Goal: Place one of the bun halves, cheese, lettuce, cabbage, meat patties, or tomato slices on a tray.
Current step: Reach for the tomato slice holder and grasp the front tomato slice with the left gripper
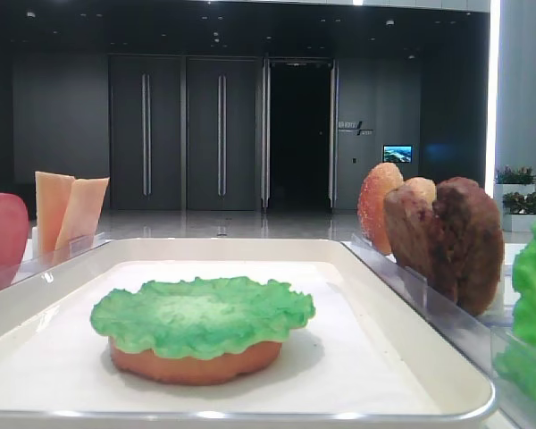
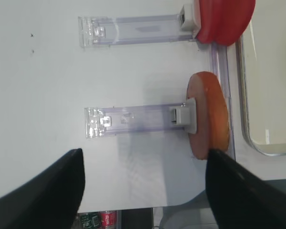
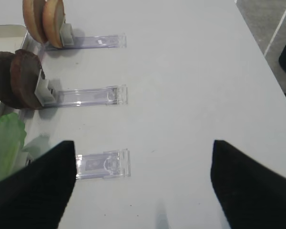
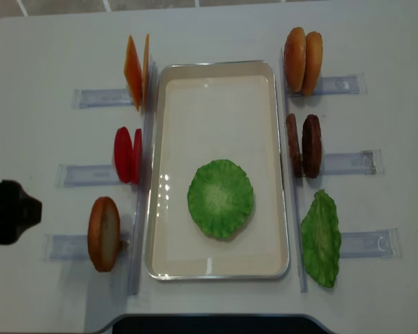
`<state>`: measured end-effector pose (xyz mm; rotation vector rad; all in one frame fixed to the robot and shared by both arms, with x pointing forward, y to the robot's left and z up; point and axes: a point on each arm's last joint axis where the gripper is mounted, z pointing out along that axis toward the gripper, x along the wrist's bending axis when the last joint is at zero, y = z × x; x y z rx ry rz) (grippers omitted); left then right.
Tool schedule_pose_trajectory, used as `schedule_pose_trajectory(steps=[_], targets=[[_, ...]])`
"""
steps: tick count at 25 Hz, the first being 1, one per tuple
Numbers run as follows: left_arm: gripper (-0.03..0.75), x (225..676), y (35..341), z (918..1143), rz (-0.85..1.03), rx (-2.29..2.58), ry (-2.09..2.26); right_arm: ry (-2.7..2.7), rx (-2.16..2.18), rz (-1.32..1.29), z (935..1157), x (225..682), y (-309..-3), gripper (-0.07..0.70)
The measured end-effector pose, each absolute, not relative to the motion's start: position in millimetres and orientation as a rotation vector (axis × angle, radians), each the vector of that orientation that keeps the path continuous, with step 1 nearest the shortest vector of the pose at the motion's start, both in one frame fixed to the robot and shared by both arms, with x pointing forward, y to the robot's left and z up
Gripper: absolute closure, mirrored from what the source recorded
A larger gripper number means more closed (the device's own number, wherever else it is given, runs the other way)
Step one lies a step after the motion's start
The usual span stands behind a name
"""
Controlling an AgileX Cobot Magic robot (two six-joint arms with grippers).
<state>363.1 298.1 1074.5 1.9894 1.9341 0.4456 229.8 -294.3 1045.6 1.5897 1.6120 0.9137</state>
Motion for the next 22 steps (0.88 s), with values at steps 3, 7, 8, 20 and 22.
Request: schedule_pose_trajectory(steps=[3,7,8,20,22], targets=[[0.118,384.9,297.6,1082.7,0.423,2.003,1.948,1.612,1.589,0.913,1045.6,229.8,-294.3,0.055],[0.118,415.7,297.0,1088.5,0.391,2.024,1.969,1.612,1.589,0.913,1045.6,229.8,-294.3,0.055],[0.118,423.9,296.8,1089.6,0.384,2.028,1.974,1.612,1.589,0.913,1045.6,229.8,-294.3,0.055],[0.119,510.8,294.3,1075.7,0.269,2.096,2.029,1.612,1.589,0.913,1045.6,229.8,-294.3,0.055],[0.119,521.2,294.1,1070.5,0.247,2.11,2.041,1.612,1.589,0.913,1045.6,229.8,-294.3,0.055]])
